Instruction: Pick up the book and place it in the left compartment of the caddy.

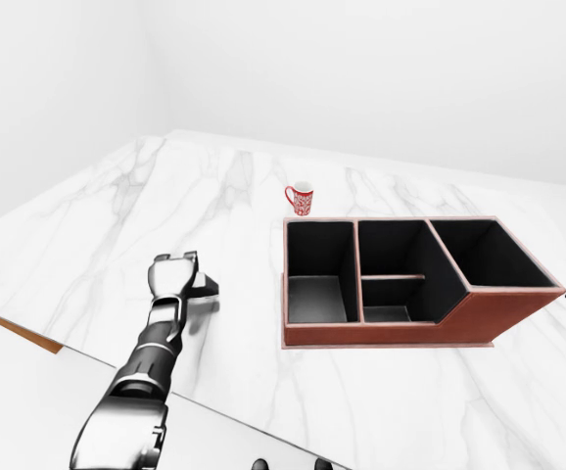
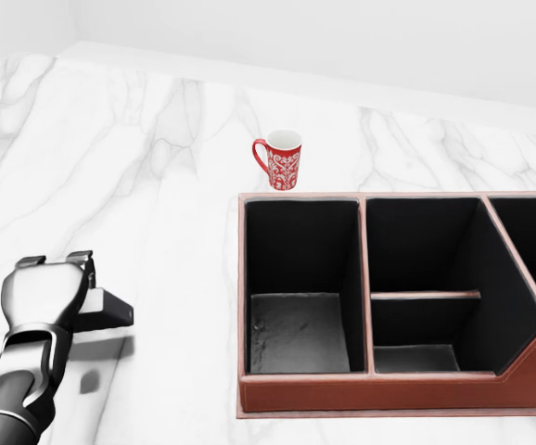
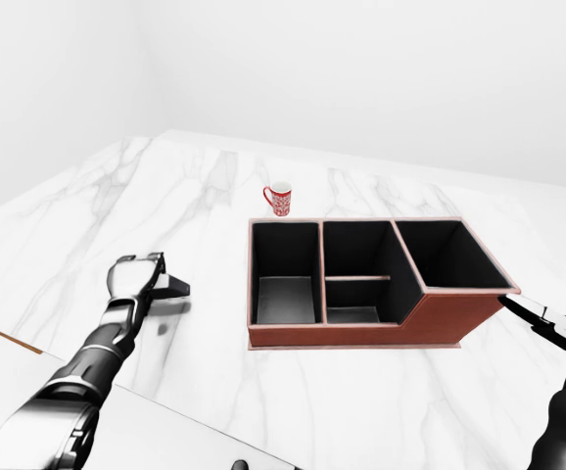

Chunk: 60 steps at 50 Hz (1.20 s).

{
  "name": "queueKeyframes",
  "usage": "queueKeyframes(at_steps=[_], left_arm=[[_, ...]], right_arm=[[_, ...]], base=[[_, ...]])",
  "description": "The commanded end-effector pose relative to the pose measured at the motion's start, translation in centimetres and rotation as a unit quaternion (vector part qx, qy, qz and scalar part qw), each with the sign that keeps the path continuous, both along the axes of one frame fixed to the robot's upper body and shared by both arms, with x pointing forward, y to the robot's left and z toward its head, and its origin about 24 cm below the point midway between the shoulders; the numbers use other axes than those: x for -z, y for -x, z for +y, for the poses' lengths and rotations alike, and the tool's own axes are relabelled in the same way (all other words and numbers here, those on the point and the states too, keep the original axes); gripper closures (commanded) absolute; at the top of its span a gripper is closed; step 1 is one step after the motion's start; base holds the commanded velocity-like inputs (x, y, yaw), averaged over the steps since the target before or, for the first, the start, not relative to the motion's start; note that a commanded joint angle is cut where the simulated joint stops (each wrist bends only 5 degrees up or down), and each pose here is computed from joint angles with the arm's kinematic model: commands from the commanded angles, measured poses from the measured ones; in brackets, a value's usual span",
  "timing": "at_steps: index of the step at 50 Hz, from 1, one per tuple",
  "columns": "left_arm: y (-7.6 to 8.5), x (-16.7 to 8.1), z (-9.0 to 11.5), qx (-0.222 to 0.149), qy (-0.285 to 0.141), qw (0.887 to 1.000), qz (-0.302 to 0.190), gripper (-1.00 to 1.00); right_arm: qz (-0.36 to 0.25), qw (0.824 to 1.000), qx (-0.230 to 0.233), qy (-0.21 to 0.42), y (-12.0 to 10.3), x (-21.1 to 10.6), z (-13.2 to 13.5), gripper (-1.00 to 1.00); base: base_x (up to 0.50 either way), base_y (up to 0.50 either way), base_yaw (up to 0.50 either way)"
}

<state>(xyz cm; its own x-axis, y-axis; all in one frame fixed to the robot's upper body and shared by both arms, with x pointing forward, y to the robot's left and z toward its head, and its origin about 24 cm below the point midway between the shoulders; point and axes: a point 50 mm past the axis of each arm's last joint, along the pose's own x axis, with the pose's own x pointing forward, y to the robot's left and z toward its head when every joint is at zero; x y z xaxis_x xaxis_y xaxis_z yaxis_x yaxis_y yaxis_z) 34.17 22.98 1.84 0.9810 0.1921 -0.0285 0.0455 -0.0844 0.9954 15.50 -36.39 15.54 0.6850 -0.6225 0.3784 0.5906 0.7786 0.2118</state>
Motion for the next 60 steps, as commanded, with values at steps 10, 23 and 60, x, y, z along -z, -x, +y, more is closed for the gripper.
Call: queueKeyframes(at_steps=[10, 23, 60], left_arm=[[1.9, -5.0, -2.5, 0.067, -0.04, 0.983, -0.168, 1.0], [3.8, -8.2, -4.3, 0.079, -0.057, 0.973, -0.207, 1.0], [10.0, -17.2, -9.6, 0.093, -0.046, 0.949, -0.299, 1.0]], right_arm=[[-0.005, 1.0, 0.001, 0.005, 0.1, -0.3, 0.1, -1.0], [0.003, 1.0, 0.0, 0.0, -0.1, 0.1, 0.0, -1.0], [0.01, 1.0, -0.002, 0.004, -0.2, 0.2, 0.2, -1.0]], base=[[0.0, 0.0, 0.0], [0.0, 0.0, 0.0], [0.0, 0.0, 0.0]])
